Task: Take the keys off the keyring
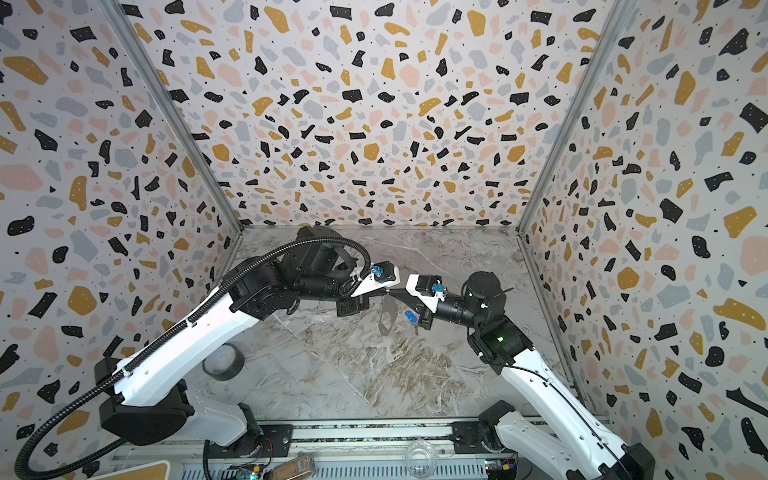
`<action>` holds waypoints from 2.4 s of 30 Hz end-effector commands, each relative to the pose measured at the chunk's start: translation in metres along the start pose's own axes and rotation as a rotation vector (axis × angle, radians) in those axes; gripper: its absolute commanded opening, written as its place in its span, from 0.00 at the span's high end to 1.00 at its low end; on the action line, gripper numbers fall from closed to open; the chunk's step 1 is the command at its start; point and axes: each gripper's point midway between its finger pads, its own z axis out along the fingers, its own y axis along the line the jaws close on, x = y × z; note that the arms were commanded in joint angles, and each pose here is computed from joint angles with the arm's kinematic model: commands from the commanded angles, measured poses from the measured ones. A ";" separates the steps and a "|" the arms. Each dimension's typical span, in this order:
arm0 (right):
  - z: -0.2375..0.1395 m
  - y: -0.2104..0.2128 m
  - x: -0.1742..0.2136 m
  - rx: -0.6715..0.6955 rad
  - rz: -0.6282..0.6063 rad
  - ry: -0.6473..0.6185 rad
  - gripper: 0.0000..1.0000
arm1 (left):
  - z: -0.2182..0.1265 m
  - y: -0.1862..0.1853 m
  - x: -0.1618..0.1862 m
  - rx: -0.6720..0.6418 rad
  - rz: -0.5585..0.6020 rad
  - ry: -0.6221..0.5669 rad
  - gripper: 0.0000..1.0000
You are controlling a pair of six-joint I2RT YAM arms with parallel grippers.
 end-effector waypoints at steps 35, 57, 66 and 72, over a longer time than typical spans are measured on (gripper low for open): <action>-0.008 0.005 -0.027 -0.026 0.014 -0.177 1.00 | -0.058 0.018 -0.016 -0.354 -0.177 -0.498 0.46; -0.011 0.000 -0.034 0.004 0.031 -0.211 1.00 | -0.032 0.001 0.001 -0.453 -0.290 -0.573 0.47; -0.011 0.000 -0.034 0.011 0.029 -0.212 1.00 | -0.025 -0.001 0.000 -0.494 -0.305 -0.579 0.47; -0.012 -0.001 -0.035 0.018 0.029 -0.218 1.00 | -0.024 0.008 0.007 -0.581 -0.338 -0.546 0.51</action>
